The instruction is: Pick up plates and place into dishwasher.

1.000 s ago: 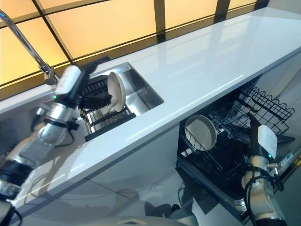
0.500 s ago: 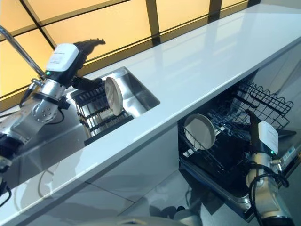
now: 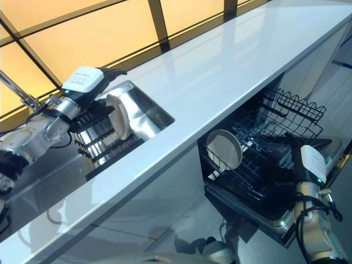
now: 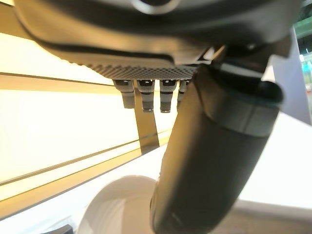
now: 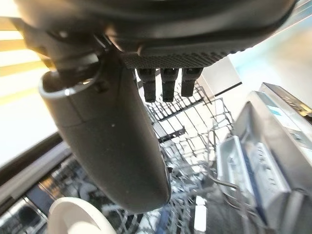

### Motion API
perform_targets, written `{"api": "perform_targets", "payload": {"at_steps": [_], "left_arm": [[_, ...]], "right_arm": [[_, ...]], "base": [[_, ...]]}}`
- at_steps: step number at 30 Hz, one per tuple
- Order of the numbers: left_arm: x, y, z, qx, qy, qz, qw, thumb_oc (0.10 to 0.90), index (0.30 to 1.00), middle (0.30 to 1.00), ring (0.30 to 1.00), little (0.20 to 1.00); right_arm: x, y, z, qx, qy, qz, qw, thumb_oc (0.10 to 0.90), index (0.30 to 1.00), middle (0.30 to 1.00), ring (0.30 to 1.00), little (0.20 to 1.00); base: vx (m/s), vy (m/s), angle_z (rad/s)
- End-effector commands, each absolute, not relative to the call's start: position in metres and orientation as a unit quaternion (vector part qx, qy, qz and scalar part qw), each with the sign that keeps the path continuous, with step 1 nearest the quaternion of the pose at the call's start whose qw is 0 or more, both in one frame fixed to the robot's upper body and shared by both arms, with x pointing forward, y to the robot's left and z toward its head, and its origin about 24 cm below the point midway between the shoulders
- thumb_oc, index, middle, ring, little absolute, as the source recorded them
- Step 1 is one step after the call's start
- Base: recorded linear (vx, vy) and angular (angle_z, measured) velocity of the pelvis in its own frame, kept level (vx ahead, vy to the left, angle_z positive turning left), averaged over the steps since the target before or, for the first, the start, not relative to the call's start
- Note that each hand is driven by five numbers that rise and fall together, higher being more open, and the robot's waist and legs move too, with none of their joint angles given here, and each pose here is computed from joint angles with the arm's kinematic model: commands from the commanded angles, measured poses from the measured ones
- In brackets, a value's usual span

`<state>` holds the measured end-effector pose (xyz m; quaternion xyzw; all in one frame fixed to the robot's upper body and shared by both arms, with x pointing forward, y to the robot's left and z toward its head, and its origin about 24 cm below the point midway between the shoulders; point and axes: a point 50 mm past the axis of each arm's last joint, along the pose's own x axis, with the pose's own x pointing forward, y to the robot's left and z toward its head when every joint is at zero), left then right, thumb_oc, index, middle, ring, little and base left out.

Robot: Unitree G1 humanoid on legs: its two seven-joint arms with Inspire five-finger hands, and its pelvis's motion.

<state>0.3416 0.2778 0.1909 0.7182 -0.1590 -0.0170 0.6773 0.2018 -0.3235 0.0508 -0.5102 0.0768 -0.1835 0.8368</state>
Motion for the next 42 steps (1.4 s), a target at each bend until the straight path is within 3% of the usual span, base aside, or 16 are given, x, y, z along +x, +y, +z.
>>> {"api": "perform_targets", "payload": {"at_steps": [1, 33, 34, 35, 36, 42], "left_arm": [[0.343, 0.303, 0.285, 0.742, -0.207, 0.119, 0.626, 0.800, 0.900, 0.900, 0.900, 0.900], [0.344, 0.314, 0.273, 0.841, -0.121, 0.063, 0.524, 0.800, 0.900, 0.900, 0.900, 0.900], [0.344, 0.315, 0.273, 0.841, -0.119, 0.063, 0.525, 0.501, 0.644, 0.644, 0.644, 0.601], [0.345, 0.315, 0.272, 0.842, -0.114, 0.060, 0.524, 0.328, 0.495, 0.495, 0.495, 0.428], [0.345, 0.317, 0.270, 0.842, -0.110, 0.058, 0.525, 0.100, 0.300, 0.300, 0.300, 0.200], [0.348, 0.318, 0.261, 0.839, -0.102, 0.051, 0.532, 0.100, 0.300, 0.300, 0.300, 0.200]], "right_arm": [[0.223, -0.318, 0.118, -0.538, -0.080, -0.194, 0.817, 0.800, 0.900, 0.900, 0.900, 0.900], [0.225, -0.319, 0.126, -0.543, -0.086, -0.170, 0.818, 0.800, 0.900, 0.900, 0.900, 0.900], [0.225, -0.319, 0.126, -0.543, -0.086, -0.170, 0.818, 0.800, 0.900, 0.900, 0.900, 0.900], [0.225, -0.318, 0.126, -0.543, -0.087, -0.169, 0.818, 0.800, 0.900, 0.900, 0.900, 0.900], [0.225, -0.318, 0.127, -0.543, -0.087, -0.167, 0.819, 0.800, 0.900, 0.900, 0.900, 0.900], [0.226, -0.317, 0.129, -0.543, -0.092, -0.164, 0.818, 0.800, 0.900, 0.900, 0.900, 0.900]], "base": [[0.04, -0.006, -0.11], [0.01, -0.001, -0.01], [0.00, 0.000, 0.00], [0.00, 0.000, 0.00], [-0.03, 0.022, 0.00], [-0.02, 0.008, 0.00]]}}
